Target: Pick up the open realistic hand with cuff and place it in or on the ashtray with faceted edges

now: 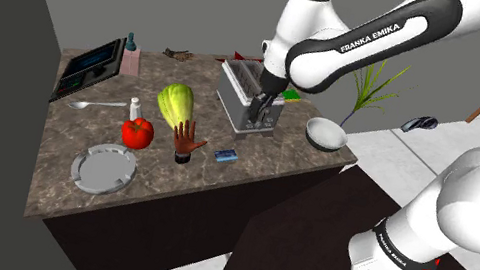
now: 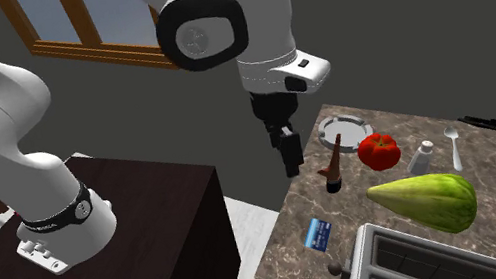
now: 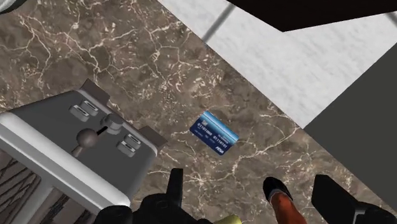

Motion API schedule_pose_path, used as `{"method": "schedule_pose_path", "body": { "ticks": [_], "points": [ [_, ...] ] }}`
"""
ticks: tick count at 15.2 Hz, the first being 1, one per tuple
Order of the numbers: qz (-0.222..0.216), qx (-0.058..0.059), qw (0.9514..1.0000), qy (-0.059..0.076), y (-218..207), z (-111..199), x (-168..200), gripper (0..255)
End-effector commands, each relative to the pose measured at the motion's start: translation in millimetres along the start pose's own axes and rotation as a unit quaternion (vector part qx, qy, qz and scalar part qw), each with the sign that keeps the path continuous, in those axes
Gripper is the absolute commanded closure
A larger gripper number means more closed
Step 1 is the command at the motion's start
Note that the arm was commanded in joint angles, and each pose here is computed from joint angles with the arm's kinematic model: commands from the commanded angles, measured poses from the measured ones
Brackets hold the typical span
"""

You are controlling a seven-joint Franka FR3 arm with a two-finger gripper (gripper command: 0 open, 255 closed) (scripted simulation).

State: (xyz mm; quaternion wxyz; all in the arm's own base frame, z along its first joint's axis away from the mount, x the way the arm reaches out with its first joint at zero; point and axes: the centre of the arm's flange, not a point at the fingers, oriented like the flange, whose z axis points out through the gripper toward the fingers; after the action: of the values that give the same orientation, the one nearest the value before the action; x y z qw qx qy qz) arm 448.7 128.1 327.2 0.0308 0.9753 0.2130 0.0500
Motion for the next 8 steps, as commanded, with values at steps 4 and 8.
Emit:
{"method": "schedule_pose_path", "body": {
  "ticks": [4,8],
  "points": [
    [-0.058,0.001,0.9980,0.026,-28.4,43.5,35.2,0],
    [-0.104,0.001,0.9935,0.046,-54.3,76.0,61.1,0]
  ]
}}
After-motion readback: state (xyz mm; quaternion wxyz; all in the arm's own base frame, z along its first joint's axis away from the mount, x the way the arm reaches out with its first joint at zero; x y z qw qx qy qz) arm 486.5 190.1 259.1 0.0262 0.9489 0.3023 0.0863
